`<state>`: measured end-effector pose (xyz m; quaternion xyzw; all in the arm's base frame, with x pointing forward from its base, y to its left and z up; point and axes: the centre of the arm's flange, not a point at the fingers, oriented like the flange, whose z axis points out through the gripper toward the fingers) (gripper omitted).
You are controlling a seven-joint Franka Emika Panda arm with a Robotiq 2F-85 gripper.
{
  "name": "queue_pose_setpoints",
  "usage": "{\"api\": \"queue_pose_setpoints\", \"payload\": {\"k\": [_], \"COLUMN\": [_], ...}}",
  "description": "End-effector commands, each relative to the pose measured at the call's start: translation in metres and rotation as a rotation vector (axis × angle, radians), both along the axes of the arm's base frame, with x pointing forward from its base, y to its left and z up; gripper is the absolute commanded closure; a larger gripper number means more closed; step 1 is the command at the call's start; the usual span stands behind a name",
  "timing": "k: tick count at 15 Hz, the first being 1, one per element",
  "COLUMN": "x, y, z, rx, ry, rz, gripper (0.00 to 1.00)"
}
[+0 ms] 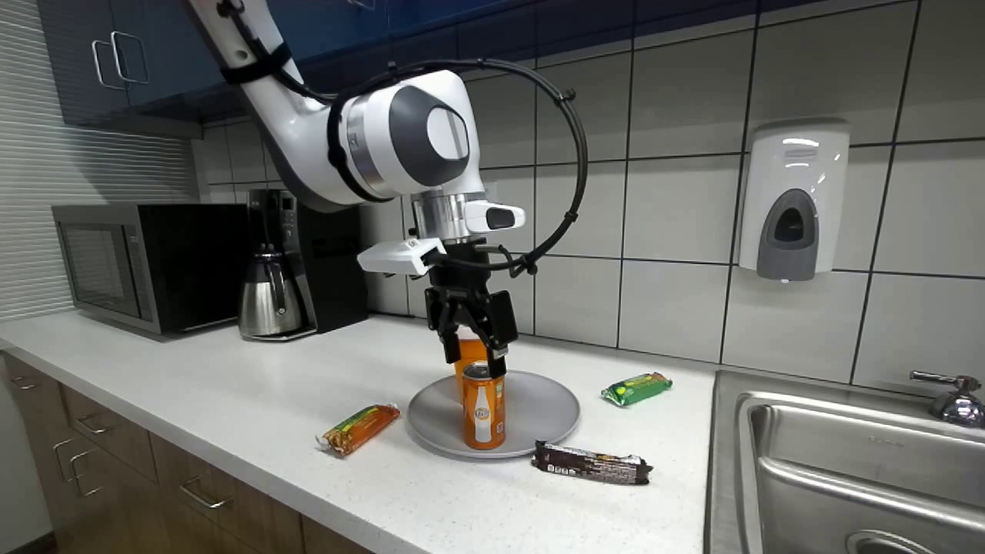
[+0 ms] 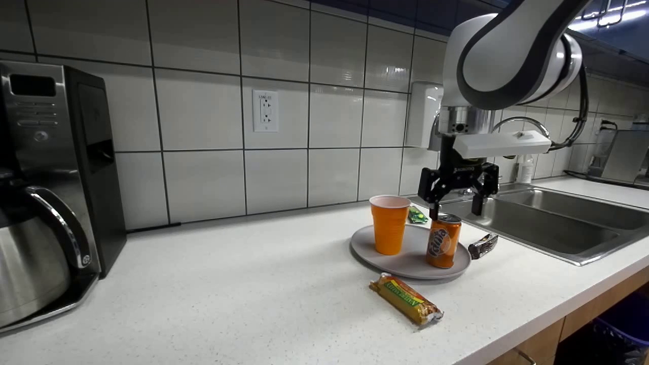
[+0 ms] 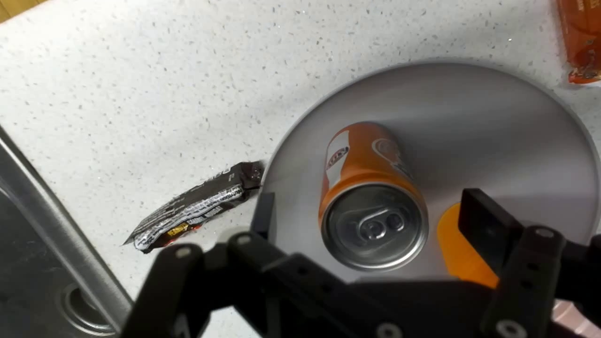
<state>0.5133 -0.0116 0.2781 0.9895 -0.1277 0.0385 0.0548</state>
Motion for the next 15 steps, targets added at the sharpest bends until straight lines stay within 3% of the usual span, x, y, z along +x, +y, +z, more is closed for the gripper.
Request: {"api": "queue_pose_setpoints", "payload": {"k": [1, 15], "x": [0.014, 0.047], "y": [-0.004, -0.007], "z": [-0.006, -0.032], "rx": [-0.010, -0.007], "ry": [0.026, 0.052], "rz": [0.024, 0.073], "gripper": [0.00, 0.00]}}
